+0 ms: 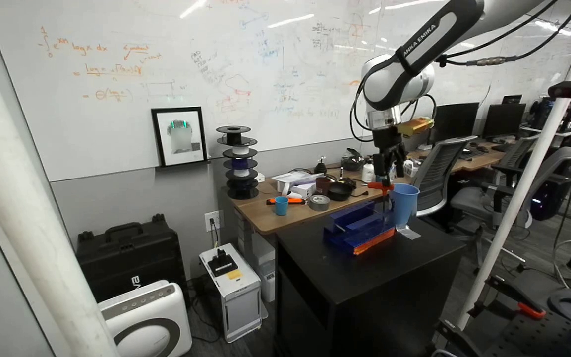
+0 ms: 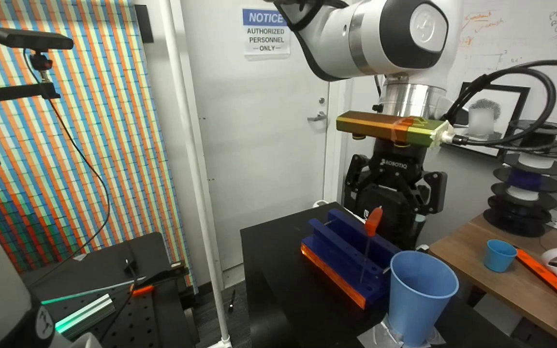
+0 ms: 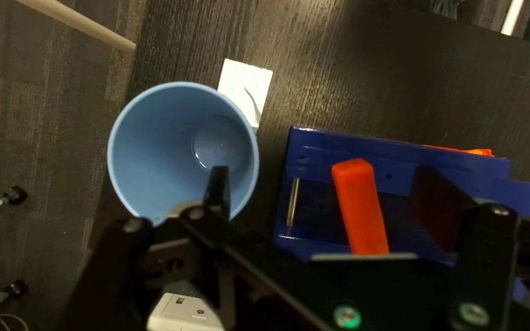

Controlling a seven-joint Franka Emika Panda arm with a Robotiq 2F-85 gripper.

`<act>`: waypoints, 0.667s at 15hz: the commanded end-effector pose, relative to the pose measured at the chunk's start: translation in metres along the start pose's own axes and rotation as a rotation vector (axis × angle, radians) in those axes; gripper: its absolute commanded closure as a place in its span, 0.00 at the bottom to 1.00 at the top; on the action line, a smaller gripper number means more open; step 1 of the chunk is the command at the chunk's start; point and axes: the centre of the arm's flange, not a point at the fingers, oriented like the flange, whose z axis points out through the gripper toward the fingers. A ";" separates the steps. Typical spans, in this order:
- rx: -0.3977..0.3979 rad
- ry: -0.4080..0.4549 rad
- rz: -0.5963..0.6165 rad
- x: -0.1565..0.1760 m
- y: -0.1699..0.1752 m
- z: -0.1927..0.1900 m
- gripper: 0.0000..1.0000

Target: Put the wrench in the light blue cup next to the toolbox

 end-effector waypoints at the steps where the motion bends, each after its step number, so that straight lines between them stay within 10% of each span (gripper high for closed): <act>1: -0.042 -0.004 -0.073 0.022 -0.003 0.006 0.32; 7: -0.048 -0.021 -0.117 0.021 -0.001 0.014 0.80; 10: -0.037 -0.011 -0.113 0.015 0.006 0.007 0.89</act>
